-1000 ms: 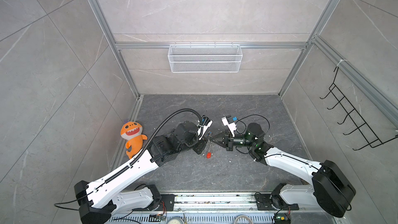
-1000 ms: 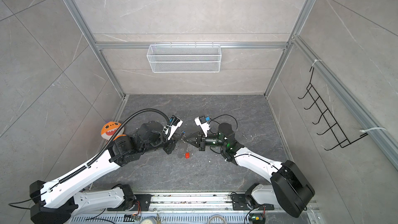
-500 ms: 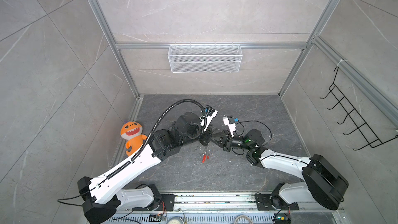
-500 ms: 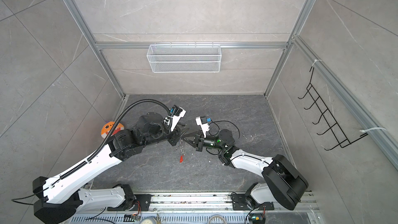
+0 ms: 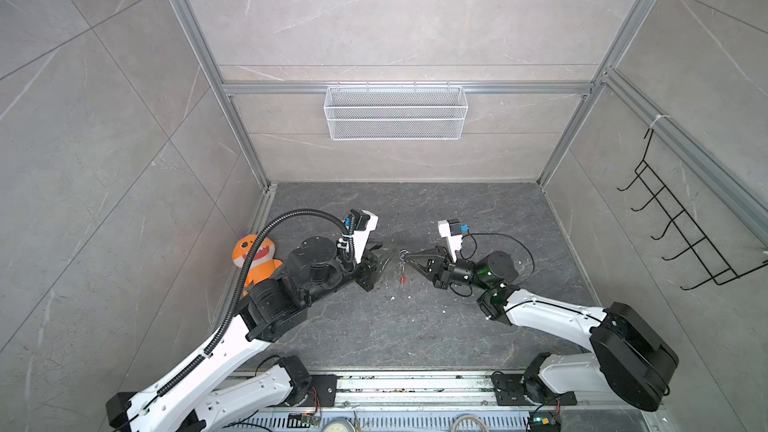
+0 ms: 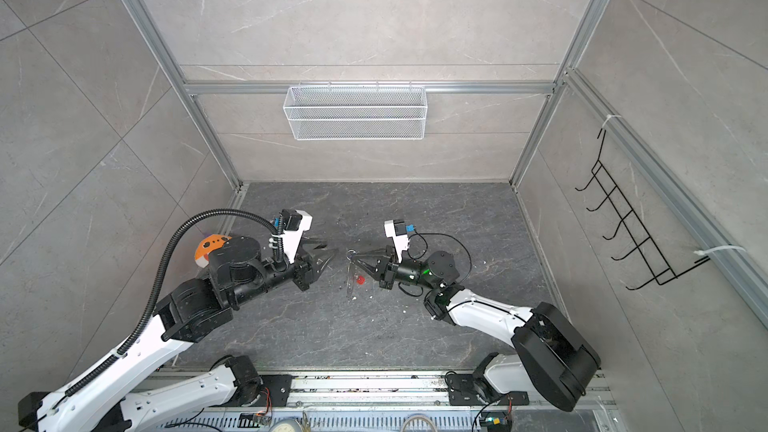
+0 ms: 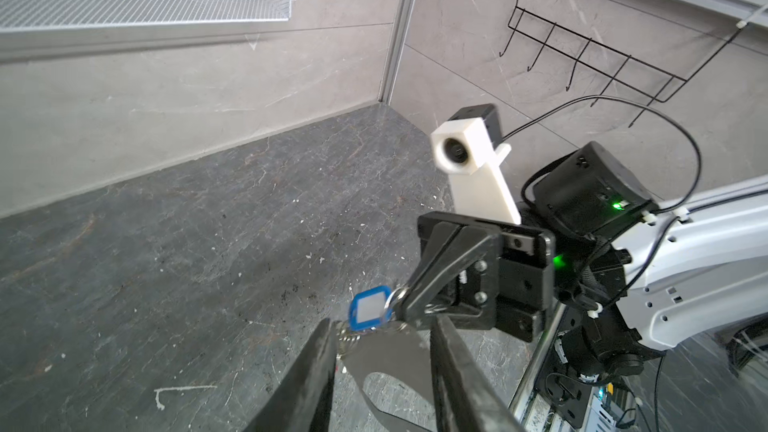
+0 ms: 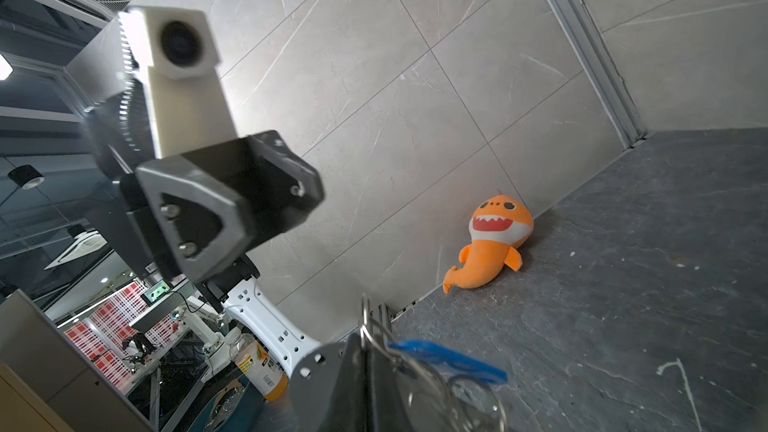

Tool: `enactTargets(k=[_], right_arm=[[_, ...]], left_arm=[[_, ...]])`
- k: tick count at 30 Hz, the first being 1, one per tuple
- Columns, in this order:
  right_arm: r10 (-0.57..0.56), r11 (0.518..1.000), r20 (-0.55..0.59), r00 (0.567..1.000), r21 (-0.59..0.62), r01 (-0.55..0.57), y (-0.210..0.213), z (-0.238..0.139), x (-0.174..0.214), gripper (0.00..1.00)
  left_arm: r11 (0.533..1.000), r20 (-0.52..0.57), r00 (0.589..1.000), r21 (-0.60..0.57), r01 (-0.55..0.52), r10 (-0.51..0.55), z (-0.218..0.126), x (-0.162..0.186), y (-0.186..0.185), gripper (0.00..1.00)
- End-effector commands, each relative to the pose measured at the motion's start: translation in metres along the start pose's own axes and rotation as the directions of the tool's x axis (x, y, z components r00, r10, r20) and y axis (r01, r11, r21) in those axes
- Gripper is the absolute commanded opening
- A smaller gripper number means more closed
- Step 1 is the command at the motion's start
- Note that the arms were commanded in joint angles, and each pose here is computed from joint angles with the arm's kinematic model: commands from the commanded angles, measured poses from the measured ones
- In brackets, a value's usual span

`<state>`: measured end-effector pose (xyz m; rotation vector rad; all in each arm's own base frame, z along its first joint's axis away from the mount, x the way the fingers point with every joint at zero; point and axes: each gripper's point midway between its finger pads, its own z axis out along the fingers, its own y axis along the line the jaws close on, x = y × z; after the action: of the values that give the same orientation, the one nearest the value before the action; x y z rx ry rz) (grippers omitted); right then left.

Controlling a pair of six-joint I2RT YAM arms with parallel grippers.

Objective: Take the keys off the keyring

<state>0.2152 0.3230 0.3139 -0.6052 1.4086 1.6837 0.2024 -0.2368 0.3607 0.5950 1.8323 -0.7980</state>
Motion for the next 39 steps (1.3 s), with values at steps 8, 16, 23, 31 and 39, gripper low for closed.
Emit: enactTargets(k=[8,16,23,31,39], right_arm=[[-0.041,0.999,0.024,0.999,-0.019,0.041,0.015,-0.003,-0.008,0.00],[-0.040,0.999,0.021,0.999,-0.022,0.041,0.015,-0.003,-0.008,0.00],[-0.036,0.999,0.019,0.999,-0.027,0.037,0.016,-0.003,-0.008,0.00],[-0.038,0.999,0.022,0.999,-0.027,0.039,0.016,-0.003,-0.009,0.00],[-0.037,0.999,0.024,0.999,-0.024,0.038,0.015,-0.003,-0.009,0.00]], left_arm=[[0.945,-0.010,0.991,0.299,0.130,-0.133,0.011,0.003,-0.026,0.41],[0.931,-0.032,0.990,0.335,0.142,-0.140,0.019,0.009,-0.030,0.40],[0.946,-0.042,0.989,0.289,0.148,-0.142,0.027,0.010,-0.022,0.34],[0.924,-0.046,0.988,0.350,0.155,-0.148,0.027,0.008,-0.031,0.25],[0.918,-0.059,0.987,0.361,0.164,-0.153,0.029,0.012,-0.033,0.16]])
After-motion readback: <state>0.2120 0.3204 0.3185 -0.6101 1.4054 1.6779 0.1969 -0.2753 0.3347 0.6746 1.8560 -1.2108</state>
